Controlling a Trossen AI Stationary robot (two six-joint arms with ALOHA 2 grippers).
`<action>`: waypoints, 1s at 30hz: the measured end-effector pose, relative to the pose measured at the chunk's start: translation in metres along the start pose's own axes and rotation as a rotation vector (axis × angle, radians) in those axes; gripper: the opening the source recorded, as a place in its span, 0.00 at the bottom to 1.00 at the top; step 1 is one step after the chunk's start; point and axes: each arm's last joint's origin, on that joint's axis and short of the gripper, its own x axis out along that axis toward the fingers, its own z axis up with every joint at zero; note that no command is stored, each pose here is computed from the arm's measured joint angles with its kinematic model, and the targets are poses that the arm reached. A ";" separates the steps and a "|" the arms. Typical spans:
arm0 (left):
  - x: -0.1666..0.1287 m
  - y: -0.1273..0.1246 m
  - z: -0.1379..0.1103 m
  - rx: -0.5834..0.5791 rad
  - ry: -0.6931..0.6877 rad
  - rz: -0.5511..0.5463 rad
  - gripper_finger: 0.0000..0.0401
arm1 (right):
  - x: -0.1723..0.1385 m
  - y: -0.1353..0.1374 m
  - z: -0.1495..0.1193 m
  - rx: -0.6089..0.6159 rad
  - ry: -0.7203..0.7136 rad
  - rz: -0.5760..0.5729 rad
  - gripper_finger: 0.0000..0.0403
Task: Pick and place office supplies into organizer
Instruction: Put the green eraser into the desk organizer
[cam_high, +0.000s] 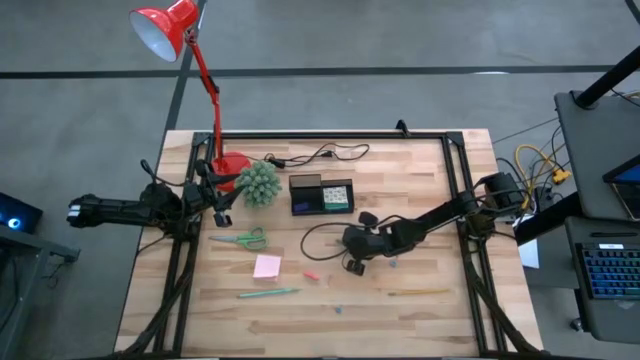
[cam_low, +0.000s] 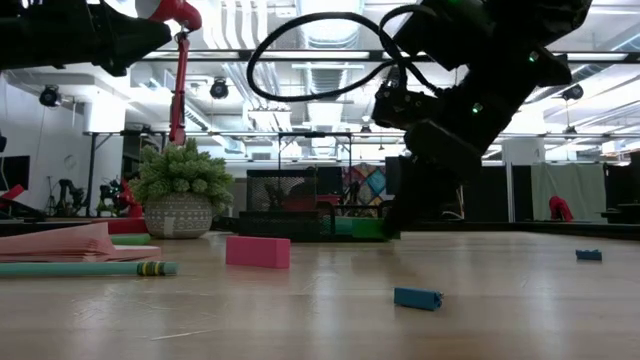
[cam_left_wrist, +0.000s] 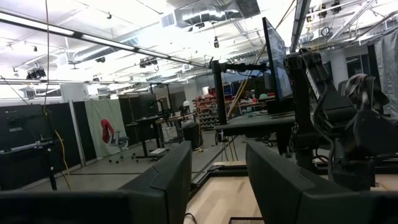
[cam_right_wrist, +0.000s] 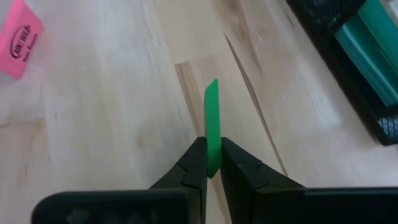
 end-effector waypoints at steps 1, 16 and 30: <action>0.000 0.000 0.000 0.000 0.000 0.000 0.35 | 0.000 0.000 0.001 -0.011 -0.003 0.001 0.07; 0.000 0.000 0.000 0.000 0.000 0.000 0.35 | 0.002 -0.007 0.030 -0.088 -0.172 0.025 0.07; 0.000 0.000 0.000 0.000 0.000 0.000 0.35 | 0.004 -0.024 0.051 -0.105 -0.319 0.004 0.07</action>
